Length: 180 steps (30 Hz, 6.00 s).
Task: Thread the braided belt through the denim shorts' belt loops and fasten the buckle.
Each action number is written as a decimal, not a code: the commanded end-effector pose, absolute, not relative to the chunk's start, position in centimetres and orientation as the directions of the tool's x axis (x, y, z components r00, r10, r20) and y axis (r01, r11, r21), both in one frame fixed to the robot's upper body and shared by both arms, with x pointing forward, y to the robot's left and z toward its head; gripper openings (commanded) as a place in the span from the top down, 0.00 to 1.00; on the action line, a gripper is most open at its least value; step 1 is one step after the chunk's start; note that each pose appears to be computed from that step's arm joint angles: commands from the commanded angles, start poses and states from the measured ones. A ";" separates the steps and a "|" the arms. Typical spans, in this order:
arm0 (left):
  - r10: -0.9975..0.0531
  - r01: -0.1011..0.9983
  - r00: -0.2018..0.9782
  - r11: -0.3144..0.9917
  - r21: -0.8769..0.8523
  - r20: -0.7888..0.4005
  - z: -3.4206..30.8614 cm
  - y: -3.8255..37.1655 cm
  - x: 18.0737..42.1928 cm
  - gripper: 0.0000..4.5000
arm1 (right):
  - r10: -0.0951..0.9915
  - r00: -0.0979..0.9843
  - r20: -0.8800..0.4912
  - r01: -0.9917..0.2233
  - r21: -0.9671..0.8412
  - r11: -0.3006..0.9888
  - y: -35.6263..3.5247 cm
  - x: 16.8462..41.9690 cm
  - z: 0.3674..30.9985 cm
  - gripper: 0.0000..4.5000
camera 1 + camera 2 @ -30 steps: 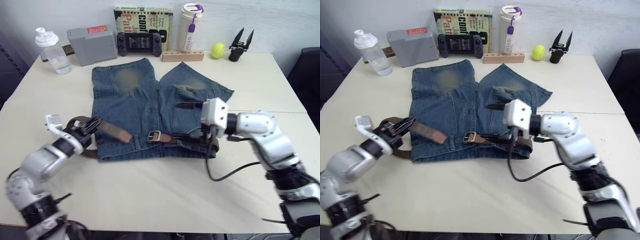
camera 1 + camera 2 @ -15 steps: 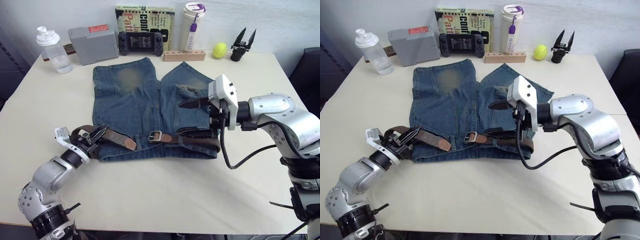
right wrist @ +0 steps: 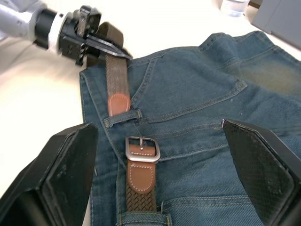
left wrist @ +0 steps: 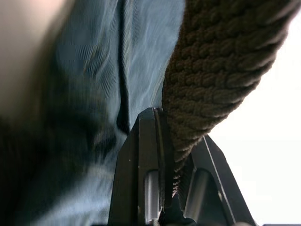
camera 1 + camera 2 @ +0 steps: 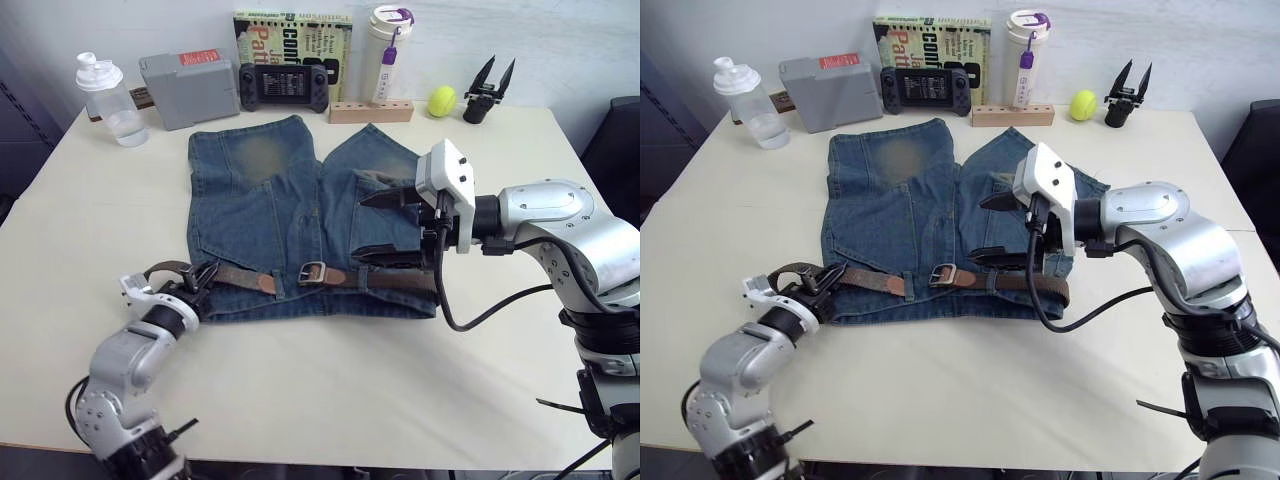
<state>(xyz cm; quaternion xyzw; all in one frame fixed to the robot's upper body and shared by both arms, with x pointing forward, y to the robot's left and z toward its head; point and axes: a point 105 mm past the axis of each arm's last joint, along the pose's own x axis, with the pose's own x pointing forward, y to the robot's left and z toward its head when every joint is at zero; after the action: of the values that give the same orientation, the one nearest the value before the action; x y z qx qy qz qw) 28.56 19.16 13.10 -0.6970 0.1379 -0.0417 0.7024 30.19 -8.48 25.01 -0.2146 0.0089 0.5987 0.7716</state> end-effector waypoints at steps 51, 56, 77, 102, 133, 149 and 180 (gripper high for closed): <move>-0.369 -0.241 0.744 0.631 -0.738 -0.558 9.4 10.1 27.9 1.00 | 0.845 0.356 -0.399 -0.515 -0.838 -0.179 -5.0 28.2 16.0 0.01; -0.371 -0.239 0.740 0.634 -0.736 -0.561 9.3 10.1 27.9 1.00 | 0.840 0.377 -0.391 -0.471 -0.862 -0.189 -5.5 28.8 15.6 0.01; -0.379 -0.229 0.740 0.635 -0.738 -0.556 9.3 10.1 28.1 1.00 | 0.838 0.391 -0.380 -0.449 -0.874 -0.187 -6.1 29.0 12.8 0.57; -0.608 0.277 0.605 0.766 -0.581 -0.514 12.8 13.8 24.5 0.42 | 0.870 0.327 -0.367 -0.527 -0.836 -0.155 -5.4 29.0 15.6 1.00; -0.935 0.808 0.300 0.354 -0.471 -0.188 25.8 16.9 22.7 0.99 | 0.899 0.227 -0.374 -0.095 -0.927 -0.362 -3.6 29.0 19.9 1.00; -0.621 0.724 0.491 0.680 -0.110 -0.611 13.7 21.1 29.3 0.99 | 0.922 0.219 -0.318 -0.017 -0.946 -0.322 -3.8 30.9 22.1 1.00; -0.568 0.818 0.366 0.574 -0.036 -0.737 9.5 22.9 29.7 0.99 | 0.828 0.497 -0.259 0.055 -0.943 -0.327 -11.3 33.9 27.5 1.00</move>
<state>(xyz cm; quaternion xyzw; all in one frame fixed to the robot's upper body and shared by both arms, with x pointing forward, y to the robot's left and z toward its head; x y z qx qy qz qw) 29.89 22.40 11.80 0.1769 0.3364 -0.4515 0.8073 34.48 -11.77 25.53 -0.7199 -0.2776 0.4101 0.4862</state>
